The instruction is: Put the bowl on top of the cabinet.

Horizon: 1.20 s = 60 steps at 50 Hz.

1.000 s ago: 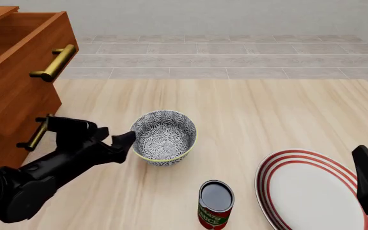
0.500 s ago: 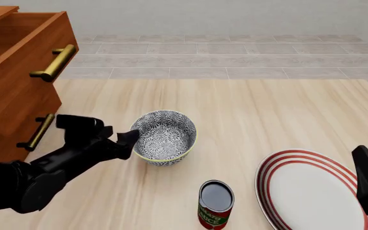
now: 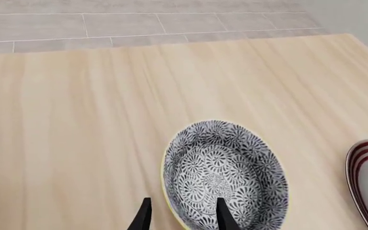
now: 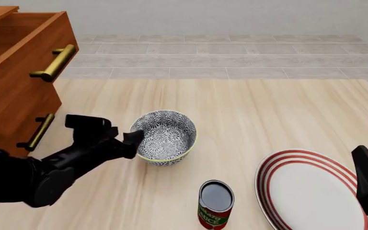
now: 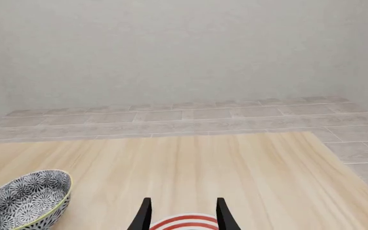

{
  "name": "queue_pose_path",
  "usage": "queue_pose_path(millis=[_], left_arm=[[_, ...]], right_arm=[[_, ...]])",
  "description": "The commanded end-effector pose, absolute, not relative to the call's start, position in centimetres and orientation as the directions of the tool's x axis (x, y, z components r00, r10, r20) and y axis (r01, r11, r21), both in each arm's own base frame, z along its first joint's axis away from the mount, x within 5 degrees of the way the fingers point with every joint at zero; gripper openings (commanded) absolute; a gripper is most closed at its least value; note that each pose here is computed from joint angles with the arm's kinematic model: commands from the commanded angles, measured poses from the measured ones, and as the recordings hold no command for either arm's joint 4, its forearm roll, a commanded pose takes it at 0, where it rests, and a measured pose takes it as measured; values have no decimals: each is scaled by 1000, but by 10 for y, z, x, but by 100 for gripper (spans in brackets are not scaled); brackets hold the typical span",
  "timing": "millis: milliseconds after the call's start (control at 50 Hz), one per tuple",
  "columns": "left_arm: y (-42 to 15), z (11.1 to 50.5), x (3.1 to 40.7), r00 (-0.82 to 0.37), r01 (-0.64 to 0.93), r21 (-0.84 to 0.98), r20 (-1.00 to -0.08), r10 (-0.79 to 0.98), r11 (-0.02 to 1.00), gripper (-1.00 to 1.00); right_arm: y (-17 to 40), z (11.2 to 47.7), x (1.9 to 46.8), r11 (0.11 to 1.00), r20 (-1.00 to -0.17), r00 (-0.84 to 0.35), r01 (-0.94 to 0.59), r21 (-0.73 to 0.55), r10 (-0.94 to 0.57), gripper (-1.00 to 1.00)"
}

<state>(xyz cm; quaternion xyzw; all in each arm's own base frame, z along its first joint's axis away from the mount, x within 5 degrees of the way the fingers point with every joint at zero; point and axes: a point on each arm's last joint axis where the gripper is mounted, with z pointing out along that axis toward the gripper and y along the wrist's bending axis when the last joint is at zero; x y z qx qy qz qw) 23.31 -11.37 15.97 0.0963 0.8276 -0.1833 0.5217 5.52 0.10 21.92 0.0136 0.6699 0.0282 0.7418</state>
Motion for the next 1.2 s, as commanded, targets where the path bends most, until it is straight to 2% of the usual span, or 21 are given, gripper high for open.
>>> queue_pose_path(millis=[20,1200], left_arm=[[-117,154,237,-446,351,-202,-894,-27,914,100],[-127,116,251,-503,338,-217,-864,-19,916,100]], right_arm=[[1,219,55,998,-993,101,-24,59,61,100],[1,219,55,998,-993,101,-24,61,63,100]])
